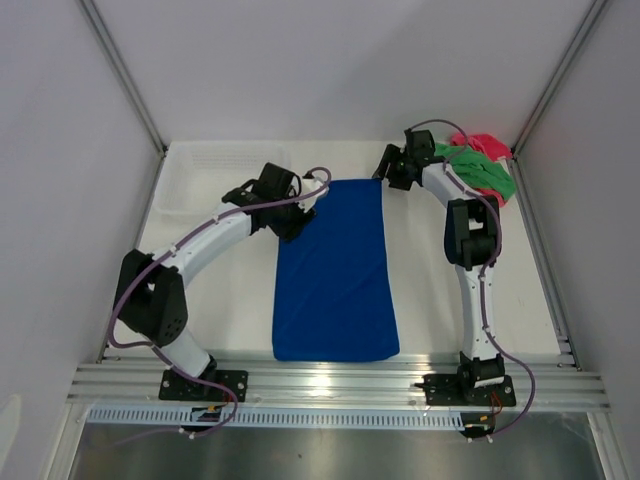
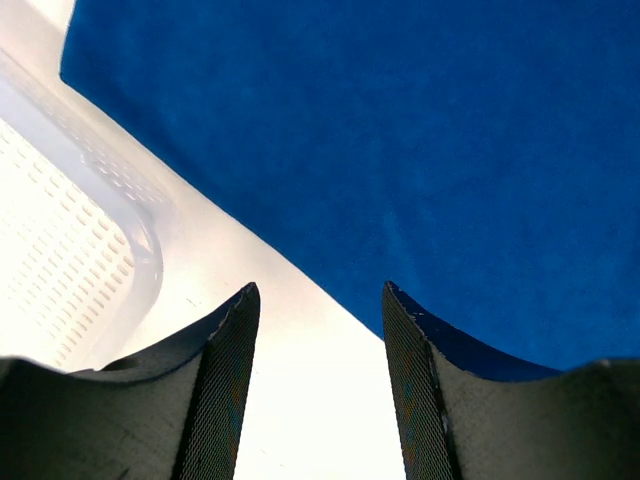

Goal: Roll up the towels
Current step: Fold the towel

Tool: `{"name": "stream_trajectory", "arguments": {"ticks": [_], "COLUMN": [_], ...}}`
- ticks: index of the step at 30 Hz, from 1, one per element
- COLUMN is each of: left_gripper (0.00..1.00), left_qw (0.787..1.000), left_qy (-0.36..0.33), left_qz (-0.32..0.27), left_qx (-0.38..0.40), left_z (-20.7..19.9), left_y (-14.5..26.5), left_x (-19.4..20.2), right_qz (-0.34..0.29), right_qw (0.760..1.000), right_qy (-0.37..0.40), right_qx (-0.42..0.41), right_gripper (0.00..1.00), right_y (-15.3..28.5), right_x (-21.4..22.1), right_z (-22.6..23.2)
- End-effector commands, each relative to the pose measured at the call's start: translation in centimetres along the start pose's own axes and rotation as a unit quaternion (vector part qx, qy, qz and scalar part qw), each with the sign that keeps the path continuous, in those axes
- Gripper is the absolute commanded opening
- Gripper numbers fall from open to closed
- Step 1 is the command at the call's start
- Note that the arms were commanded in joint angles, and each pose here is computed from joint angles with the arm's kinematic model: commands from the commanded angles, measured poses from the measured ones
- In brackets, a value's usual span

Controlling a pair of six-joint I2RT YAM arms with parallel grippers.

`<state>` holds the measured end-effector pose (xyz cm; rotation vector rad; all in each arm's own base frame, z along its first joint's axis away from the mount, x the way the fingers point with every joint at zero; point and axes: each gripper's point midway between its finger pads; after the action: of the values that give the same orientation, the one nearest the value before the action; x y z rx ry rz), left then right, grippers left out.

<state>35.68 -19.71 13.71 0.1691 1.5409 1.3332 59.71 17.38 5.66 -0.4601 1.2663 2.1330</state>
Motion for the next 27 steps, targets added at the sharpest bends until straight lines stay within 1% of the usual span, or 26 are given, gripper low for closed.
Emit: {"name": "stream_trajectory", "arguments": {"ticks": [1, 4, 7, 8, 10, 11, 13, 15, 16, 17, 18, 20, 22, 24, 25, 26, 27], "left_gripper": [0.55, 0.55, 0.55, 0.55, 0.55, 0.55, 0.54, 0.54, 0.54, 0.54, 0.54, 0.54, 0.54, 0.54, 0.54, 0.54, 0.54], "left_qw": [1.0, 1.0, 1.0, 1.0, 1.0, 1.0, 1.0, 1.0, 1.0, 1.0, 1.0, 1.0, 0.999, 0.999, 0.999, 0.999, 0.999], "left_qy": [0.013, 0.01, 0.011, 0.011, 0.012, 0.011, 0.011, 0.009, 0.007, 0.007, 0.005, 0.003, 0.001, -0.002, -0.002, -0.001, 0.0], "left_qz": [-0.024, -0.018, -0.016, -0.013, -0.015, -0.015, -0.016, -0.014, -0.016, -0.015, -0.015, -0.018, -0.023, -0.031, -0.033, -0.036, -0.038], "left_qx": [-0.012, -0.01, -0.012, -0.01, -0.01, -0.011, -0.013, -0.016, -0.018, -0.018, -0.02, -0.023, -0.026, -0.03, -0.033, -0.035, -0.037], "left_z": [0.8, 0.8, 0.9, 0.8, 0.8, 0.8, 0.9, 1.0, 1.1, 1.0, 1.0, 1.1, 1.1, 1.3, 1.3, 1.4, 1.5], "left_y": [0.2, -0.3, -0.7, -0.7, -0.6, -0.6, -0.5, -0.4, -0.3, -0.3, -0.2, 0.1, 0.4, 0.8, 1.0, 1.3, 1.5], "left_x": [-1.6, -1.2, -1.1, -0.9, -1.1, -1.1, -1.1, -0.7, -0.9, -0.7, -0.6, -0.5, -0.6, -0.8, -0.9, -1.0, -1.1], "right_qz": [0.005, 0.009, 0.01, 0.012, 0.011, 0.009, 0.004, -0.004, -0.005, -0.013, -0.013, -0.03, -0.023, -0.04, -0.027, -0.038, -0.056], "right_qw": [0.999, 0.999, 0.999, 0.999, 0.999, 0.999, 0.998, 0.997, 0.997, 0.996, 0.995, 0.991, 0.987, 0.978, 0.977, 0.973, 0.966], "right_qy": [0.005, 0.001, -0.004, -0.004, 0.0, 0.006, 0.014, 0.029, 0.034, 0.051, 0.059, 0.098, 0.126, 0.173, 0.183, 0.198, 0.223], "right_qx": [-0.042, -0.043, -0.042, -0.042, -0.047, -0.051, -0.062, -0.071, -0.071, -0.075, -0.074, -0.084, -0.097, -0.111, -0.109, -0.111, -0.118], "right_gripper": [0.66, 0.65, 0.59, 0.51, 0.43, 0.36, 0.29, 0.14, 0.13, 0.05, 0.0, 0.0, 0.0, 0.0, 0.0, 0.0, 0.0], "right_y": [-0.7, -1.5, -1.7, -1.9, -1.7, -1.6, -1.1, -0.6, -0.6, 0.0, 0.1, 1.4, 2.1, 3.8, 3.9, 4.5, 6.2], "right_x": [-0.4, 0.5, 0.7, 1.0, 1.0, 1.0, 0.6, 0.1, 0.2, -0.4, -0.2, -1.0, -0.1, -0.5, 1.1, 1.1, 0.6], "right_z": [1.9, 1.4, 0.7, 0.5, 0.5, 0.6, 1.1, 1.7, 1.6, 1.9, 1.8, 2.9, 3.2, 4.8, 4.3, 4.7, 6.2]}}
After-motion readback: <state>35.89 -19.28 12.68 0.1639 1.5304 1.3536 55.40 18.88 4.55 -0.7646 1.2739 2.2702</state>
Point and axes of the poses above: each gripper's point midway between its finger pads, its own y axis back along the fingers, its own z axis along the line the jaws close on, x = y × z
